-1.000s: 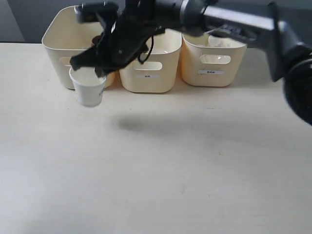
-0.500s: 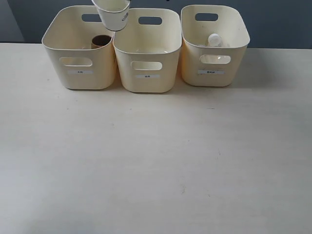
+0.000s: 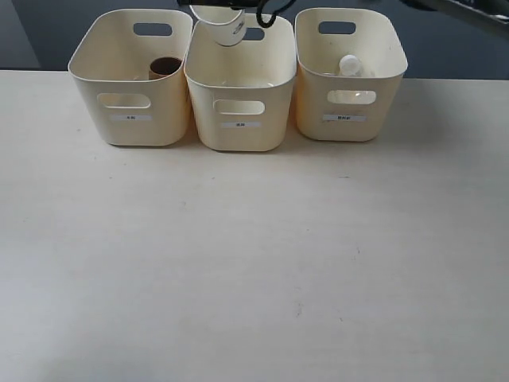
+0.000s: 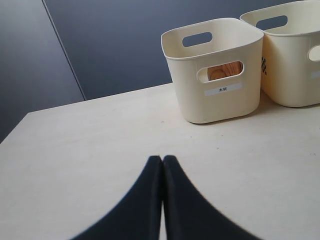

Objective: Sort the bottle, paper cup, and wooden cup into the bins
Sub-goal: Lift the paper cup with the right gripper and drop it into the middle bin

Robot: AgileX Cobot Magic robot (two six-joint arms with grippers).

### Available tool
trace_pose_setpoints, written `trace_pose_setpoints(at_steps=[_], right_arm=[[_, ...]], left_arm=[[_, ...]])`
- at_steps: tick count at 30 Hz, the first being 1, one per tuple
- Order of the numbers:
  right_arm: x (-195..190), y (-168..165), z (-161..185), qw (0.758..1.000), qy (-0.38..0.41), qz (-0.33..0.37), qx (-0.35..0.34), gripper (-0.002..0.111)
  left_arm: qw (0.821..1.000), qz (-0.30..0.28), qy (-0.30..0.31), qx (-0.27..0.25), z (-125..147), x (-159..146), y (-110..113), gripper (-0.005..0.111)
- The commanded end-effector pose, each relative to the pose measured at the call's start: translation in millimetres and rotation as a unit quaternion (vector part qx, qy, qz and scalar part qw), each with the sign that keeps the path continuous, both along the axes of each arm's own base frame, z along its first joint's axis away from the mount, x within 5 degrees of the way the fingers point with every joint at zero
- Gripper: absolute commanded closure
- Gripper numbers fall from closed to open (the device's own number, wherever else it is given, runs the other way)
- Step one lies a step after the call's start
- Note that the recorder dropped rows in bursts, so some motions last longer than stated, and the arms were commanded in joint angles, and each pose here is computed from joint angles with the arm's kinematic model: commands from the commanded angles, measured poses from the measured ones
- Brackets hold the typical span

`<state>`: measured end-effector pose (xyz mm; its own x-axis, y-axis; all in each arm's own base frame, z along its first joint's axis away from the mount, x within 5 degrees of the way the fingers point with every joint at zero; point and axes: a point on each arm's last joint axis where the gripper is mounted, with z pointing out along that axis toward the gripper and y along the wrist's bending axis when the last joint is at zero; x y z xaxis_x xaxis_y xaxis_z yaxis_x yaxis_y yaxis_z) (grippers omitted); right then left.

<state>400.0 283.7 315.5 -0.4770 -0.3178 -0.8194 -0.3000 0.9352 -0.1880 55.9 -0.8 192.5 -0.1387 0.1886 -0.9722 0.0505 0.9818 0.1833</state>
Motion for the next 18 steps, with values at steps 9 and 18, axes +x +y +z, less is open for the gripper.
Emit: trace_pose_setpoints(at_steps=[9, 18], right_arm=[[24, -5, -43, 0.999, 0.027, -0.038, 0.001, 0.081], [23, -12, -49, 0.996, 0.058, -0.065, -0.005, 0.053]], left_arm=[[1.0, -0.002, -0.005, -0.001, 0, 0, 0, 0.107], [1.0, -0.002, -0.005, -0.001, 0, 0, 0, 0.107]])
